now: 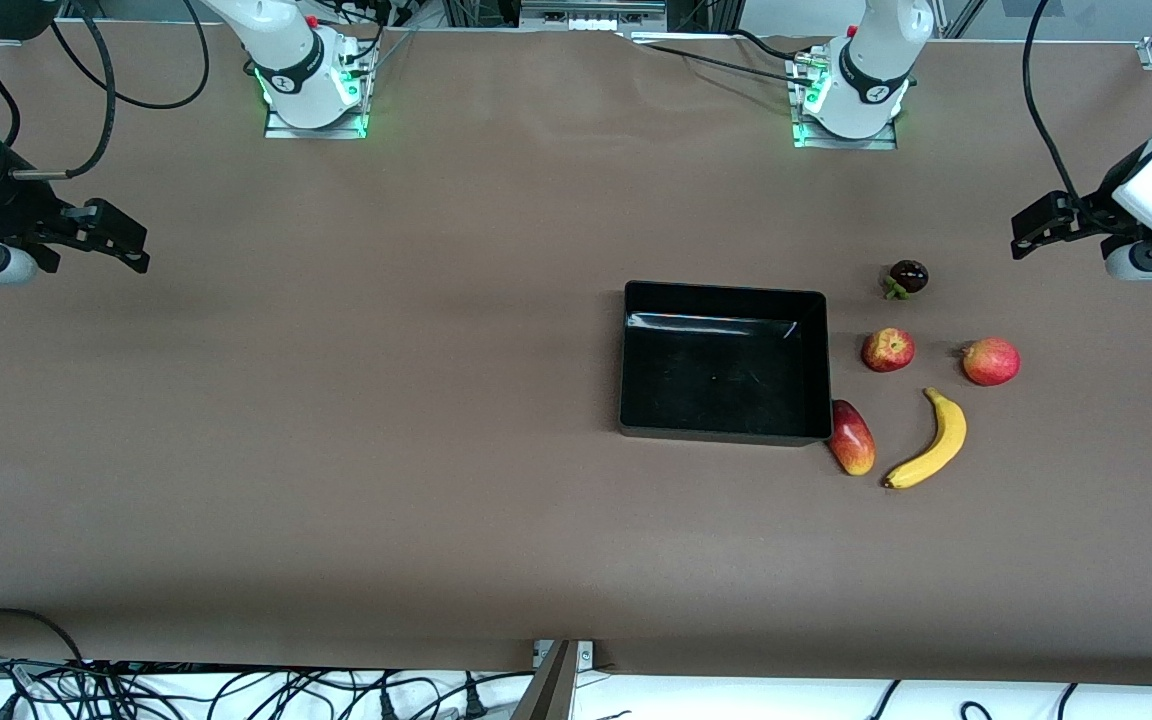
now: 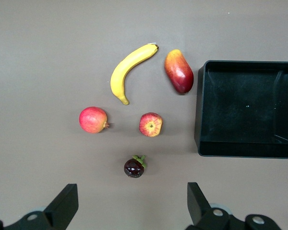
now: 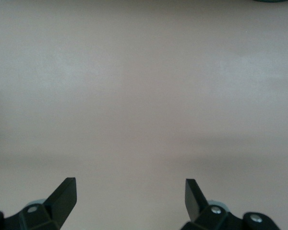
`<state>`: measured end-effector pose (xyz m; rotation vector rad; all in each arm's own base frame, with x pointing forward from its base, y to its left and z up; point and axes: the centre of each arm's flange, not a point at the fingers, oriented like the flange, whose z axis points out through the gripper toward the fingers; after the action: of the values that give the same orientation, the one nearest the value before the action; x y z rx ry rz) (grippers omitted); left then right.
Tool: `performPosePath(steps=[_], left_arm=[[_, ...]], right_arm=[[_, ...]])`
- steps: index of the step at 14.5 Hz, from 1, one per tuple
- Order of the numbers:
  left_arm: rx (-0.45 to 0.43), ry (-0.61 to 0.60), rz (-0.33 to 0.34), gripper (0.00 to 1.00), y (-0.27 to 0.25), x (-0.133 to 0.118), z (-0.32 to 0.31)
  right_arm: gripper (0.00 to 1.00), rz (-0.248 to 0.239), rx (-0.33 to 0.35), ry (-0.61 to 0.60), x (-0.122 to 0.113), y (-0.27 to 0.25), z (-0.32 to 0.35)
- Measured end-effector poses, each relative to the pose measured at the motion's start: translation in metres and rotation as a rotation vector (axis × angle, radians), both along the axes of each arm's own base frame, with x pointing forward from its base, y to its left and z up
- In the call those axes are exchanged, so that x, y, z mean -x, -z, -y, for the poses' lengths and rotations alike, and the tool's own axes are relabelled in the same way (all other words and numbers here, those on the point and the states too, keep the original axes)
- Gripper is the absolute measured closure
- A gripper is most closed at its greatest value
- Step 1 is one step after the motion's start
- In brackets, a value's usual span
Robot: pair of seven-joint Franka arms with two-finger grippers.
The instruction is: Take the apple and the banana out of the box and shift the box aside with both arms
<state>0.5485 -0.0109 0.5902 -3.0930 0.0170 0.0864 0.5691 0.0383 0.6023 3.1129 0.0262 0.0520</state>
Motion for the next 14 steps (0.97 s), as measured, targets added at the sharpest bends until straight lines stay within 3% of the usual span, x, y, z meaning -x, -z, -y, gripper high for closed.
performPosePath(steps=[14], left_arm=[[-0.001, -0.013, 0.002, 0.0, -0.0003, 0.0002, 0.0039]], right_arm=[[0.0, 0.0, 0.0, 0.0, 0.0, 0.0, 0.0]])
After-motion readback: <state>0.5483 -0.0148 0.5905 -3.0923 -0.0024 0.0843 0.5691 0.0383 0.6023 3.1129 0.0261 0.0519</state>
